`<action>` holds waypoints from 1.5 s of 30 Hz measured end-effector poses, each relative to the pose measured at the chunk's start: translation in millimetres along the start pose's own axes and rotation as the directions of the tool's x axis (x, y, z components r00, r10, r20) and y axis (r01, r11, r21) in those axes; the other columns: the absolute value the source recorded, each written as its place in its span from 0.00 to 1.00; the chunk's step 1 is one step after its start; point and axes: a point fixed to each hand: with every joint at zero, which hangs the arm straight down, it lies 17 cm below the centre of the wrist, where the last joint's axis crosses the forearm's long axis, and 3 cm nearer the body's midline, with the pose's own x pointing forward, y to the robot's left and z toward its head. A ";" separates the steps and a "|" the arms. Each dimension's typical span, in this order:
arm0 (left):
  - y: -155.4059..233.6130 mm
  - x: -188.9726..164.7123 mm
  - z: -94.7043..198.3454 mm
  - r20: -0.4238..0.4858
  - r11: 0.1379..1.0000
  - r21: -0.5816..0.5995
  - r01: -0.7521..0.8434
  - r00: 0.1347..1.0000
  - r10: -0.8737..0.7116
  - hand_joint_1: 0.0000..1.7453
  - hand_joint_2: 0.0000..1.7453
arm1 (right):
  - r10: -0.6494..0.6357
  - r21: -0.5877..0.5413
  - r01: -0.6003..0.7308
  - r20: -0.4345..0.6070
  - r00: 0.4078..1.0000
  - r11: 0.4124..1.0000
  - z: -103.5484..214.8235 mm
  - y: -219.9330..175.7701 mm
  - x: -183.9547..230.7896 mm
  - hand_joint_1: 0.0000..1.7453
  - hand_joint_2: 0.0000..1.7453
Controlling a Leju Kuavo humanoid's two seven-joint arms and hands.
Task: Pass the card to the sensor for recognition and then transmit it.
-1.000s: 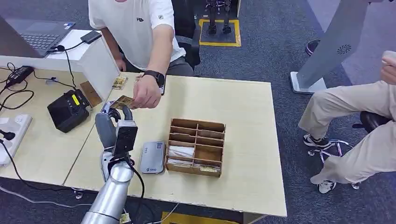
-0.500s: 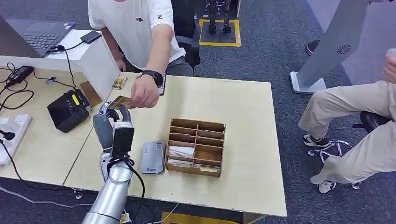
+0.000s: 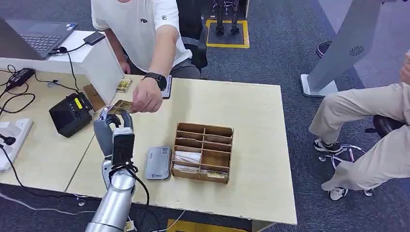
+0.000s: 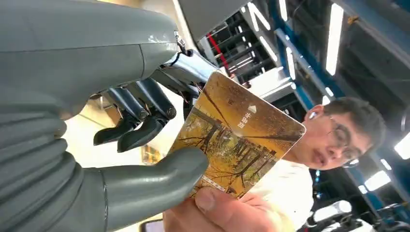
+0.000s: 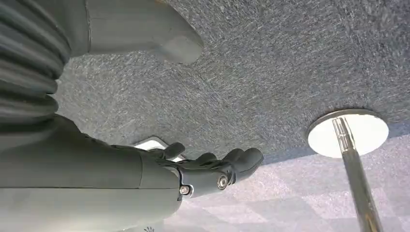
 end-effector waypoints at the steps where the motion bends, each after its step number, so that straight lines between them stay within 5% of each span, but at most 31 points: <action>1: 0.4 1.9 -0.1 0.011 1.000 0.003 0.001 1.000 -0.001 1.00 1.00 | 0.000 0.000 0.000 0.000 1.000 1.000 0.0 0.0 0.1 0.00 1.00; 34: 9.6 76.8 3.1 0.197 0.992 0.017 -0.123 0.973 0.117 1.00 1.00 | 0.008 0.008 -0.008 0.027 1.000 1.000 1.0 2.3 4.6 0.00 1.00; 43: 2.6 60.2 3.4 0.111 0.995 -0.008 -0.095 0.989 0.095 1.00 1.00 | 0.002 0.005 -0.002 0.006 1.000 1.000 0.8 1.5 0.9 0.00 1.00; 44: 1.1 54.9 3.7 0.088 0.996 -0.012 -0.091 0.992 0.092 0.00 1.00 | 0.001 0.004 -0.001 0.001 1.000 1.000 0.7 1.3 0.1 0.00 1.00; 45: -0.6 49.1 4.2 0.063 0.996 -0.017 -0.087 0.994 0.088 0.00 1.00 | 0.001 0.004 -0.001 0.000 1.000 1.000 0.7 1.3 -0.2 0.00 1.00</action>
